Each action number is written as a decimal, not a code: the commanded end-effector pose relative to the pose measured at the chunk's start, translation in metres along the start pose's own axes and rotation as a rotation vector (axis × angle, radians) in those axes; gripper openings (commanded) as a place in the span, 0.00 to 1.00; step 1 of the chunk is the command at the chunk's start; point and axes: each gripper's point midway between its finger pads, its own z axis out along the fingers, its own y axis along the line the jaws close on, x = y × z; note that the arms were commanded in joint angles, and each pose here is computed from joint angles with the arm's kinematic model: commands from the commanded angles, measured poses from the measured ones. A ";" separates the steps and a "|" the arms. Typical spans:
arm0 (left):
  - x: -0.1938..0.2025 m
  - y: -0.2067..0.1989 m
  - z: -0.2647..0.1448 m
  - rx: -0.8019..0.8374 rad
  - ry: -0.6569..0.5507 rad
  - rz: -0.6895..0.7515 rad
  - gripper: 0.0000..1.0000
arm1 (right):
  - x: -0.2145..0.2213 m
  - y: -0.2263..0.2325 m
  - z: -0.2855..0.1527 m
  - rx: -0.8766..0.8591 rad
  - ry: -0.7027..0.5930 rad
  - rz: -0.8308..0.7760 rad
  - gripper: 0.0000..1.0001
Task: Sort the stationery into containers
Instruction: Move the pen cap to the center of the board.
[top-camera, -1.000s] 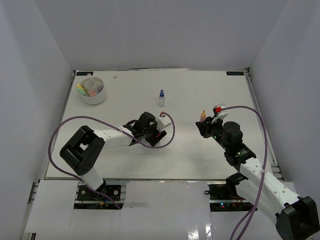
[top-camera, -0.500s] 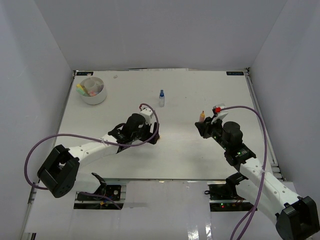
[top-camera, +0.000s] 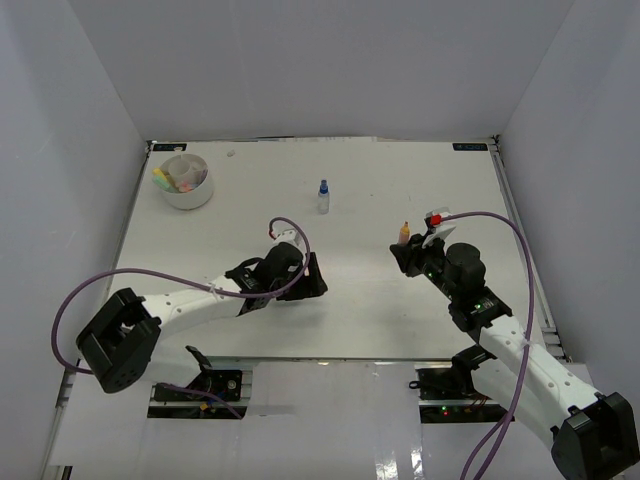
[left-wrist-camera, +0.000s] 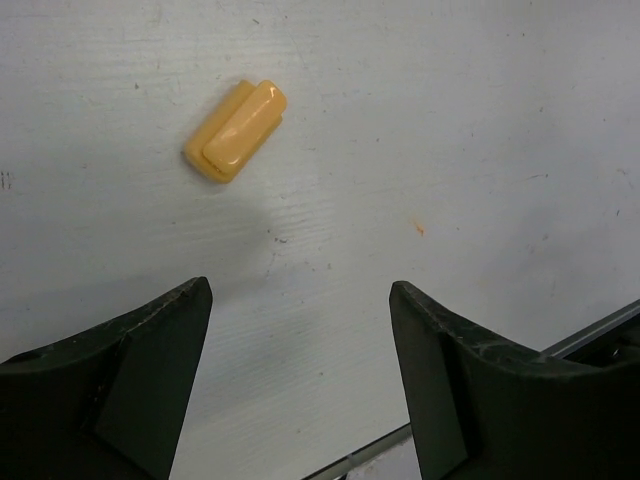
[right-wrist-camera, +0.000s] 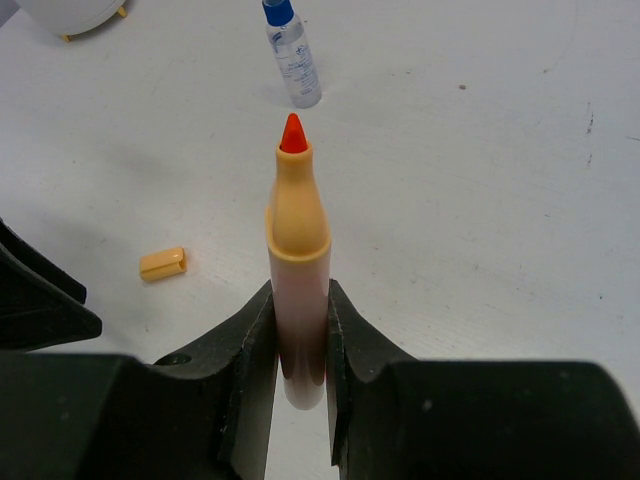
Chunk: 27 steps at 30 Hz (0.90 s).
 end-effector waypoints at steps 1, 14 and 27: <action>-0.014 -0.010 0.003 -0.012 -0.052 -0.111 0.82 | -0.013 0.000 0.001 -0.003 -0.060 -0.016 0.08; -0.021 -0.024 0.026 0.018 -0.078 -0.229 0.74 | -0.010 -0.002 0.000 0.005 -0.057 -0.019 0.08; -0.021 0.010 0.048 -0.149 -0.117 -0.207 0.73 | -0.011 -0.003 0.000 0.009 -0.061 -0.021 0.08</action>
